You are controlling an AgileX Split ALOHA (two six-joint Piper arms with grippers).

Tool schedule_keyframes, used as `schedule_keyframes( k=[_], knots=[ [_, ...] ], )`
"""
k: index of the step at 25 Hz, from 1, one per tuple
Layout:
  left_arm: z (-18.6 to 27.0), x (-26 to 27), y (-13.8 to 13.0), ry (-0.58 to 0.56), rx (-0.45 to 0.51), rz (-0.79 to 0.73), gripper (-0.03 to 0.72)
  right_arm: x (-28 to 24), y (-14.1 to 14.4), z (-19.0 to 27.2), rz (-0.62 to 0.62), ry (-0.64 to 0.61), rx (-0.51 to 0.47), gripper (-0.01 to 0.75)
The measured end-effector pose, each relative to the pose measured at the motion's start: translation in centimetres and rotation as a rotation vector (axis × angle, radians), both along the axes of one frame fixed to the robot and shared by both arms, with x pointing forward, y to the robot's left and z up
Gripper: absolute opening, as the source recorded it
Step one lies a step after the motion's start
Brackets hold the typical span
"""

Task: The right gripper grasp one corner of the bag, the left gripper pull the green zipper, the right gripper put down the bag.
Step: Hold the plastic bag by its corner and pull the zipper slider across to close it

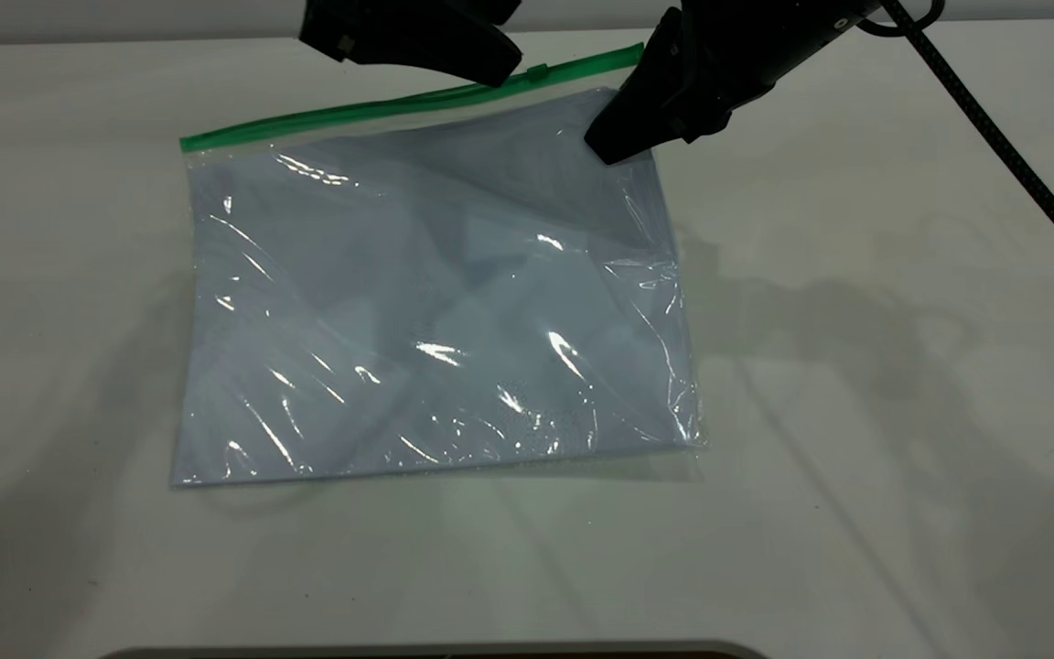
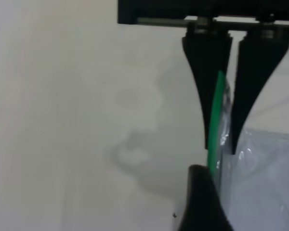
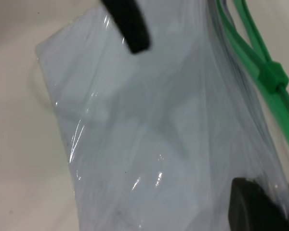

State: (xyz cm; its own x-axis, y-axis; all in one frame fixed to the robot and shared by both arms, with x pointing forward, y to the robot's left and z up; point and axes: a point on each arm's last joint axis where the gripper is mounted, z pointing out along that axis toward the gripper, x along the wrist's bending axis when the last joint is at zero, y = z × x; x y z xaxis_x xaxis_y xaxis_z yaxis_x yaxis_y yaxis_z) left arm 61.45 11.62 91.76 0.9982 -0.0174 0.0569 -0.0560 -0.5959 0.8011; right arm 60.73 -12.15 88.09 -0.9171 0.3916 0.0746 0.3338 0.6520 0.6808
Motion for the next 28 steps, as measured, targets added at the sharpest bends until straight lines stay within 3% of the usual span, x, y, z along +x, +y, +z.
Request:
schedule_keyframes(
  k=[8,21,23,28],
  knots=[
    [-1.7,1.0,-0.5,0.041,-0.034,0.039,0.416,0.0,0.0,0.0,0.0,0.0,0.0,0.034],
    [-2.7,0.9,-1.9,0.054,-0.038,0.035,0.375,0.0,0.0,0.0,0.0,0.001,0.002,0.034],
    [-2.7,0.9,-1.9,0.054,-0.038,0.035,0.328,0.0,0.0,0.0,0.0,0.001,0.002,0.034],
    [-2.7,1.0,-1.9,0.05,-0.035,0.039,0.121,0.0,0.0,0.0,0.001,0.001,0.002,0.034]
  ],
)
